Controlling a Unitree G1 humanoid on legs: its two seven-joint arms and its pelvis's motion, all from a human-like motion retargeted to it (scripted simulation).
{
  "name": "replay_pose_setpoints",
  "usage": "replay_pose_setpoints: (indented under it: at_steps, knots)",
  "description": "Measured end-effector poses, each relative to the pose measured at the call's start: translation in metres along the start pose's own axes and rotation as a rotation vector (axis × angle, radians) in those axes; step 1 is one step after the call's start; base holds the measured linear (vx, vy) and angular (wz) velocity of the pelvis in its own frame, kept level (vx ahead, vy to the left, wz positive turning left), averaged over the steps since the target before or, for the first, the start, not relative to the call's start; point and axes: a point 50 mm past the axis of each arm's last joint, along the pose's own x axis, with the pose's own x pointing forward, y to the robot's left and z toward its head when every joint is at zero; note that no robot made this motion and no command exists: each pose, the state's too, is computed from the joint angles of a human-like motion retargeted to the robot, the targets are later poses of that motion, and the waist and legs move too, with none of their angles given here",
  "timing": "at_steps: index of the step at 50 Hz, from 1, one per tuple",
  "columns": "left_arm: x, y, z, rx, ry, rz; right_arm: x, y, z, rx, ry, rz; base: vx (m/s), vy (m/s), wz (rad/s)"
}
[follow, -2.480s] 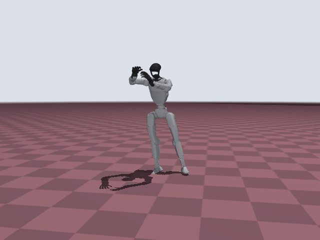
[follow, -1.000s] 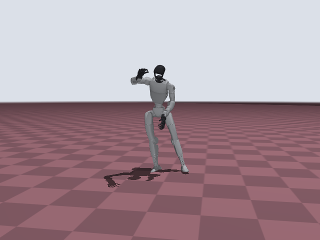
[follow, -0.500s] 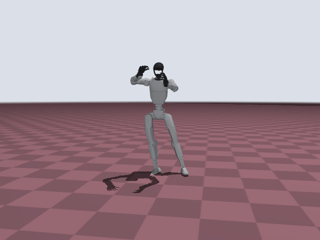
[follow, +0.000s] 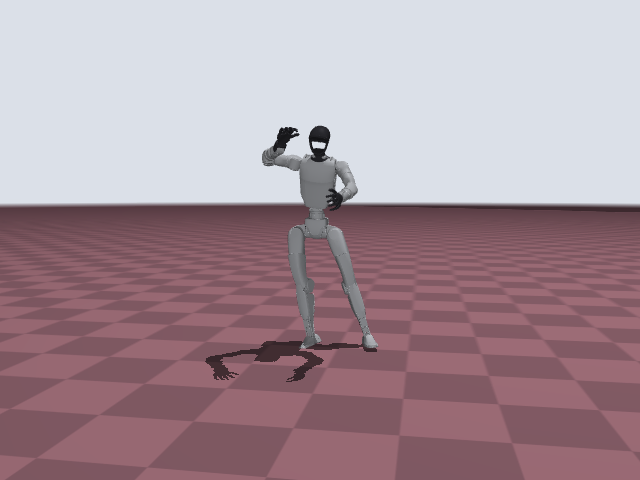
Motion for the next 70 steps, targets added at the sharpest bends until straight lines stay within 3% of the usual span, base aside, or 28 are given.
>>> replay_pose_setpoints:
  at_steps: [13,18,23,28,33,38,43,47,51,58,64,70]
  knots:
    - [-0.076,0.016,-0.149,0.117,0.492,0.197,0.023,-0.026,0.026,-0.026,-0.125,-0.151,-0.13,-0.08,-0.25]
    - [-0.124,-0.016,-0.191,0.137,0.695,0.18,0.023,-0.024,0.028,-0.018,-0.134,-0.142,0.02,0.03,-0.01]
    - [-0.137,-0.062,-0.187,0.072,0.704,0.065,0.019,-0.015,0.024,-0.02,-0.121,-0.094,0.08,0.07,0.03]
    - [-0.098,-0.099,-0.136,-0.04,0.536,-0.009,0.012,-0.003,0.015,-0.022,-0.081,-0.029,0.09,0.06,0.02]
    - [-0.033,-0.113,-0.036,-0.135,0.237,-0.031,0.009,0.004,0.008,-0.041,-0.05,0.032,0.08,0.04,0.02]
    - [0.01,-0.099,0.092,-0.202,-0.127,-0.008,0.007,0.01,0.004,-0.037,-0.029,0.085,0.03,0.03,-0.01]
    - [0.014,-0.068,0.205,-0.304,-0.442,0.054,0.003,0.017,0.001,-0.019,-0.011,0.145,0.03,0.06,-0.07]
    - [0.005,-0.048,0.258,-0.365,-0.579,0.091,0.001,0.019,-0.001,-0.024,-0.001,0.183,0.0,0.09,-0.04]
    - [0.001,-0.048,0.272,-0.406,-0.6,0.077,0.002,0.016,-0.004,-0.035,0.01,0.175,-0.02,0.1,-0.02]
    - [0.001,-0.087,0.205,-0.424,-0.455,-0.089,0.014,0.005,-0.004,-0.024,0.028,0.087,0.0,0.15,-0.04]
    - [-0.009,-0.099,0.057,-0.308,-0.119,-0.105,0.022,0.001,0.004,-0.014,0.006,0.02,0.01,0.21,-0.15]
    - [-0.063,-0.072,-0.095,-0.124,0.296,-0.054,0.024,-0.003,0.01,-0.022,-0.021,-0.02,0.01,0.24,-0.17]
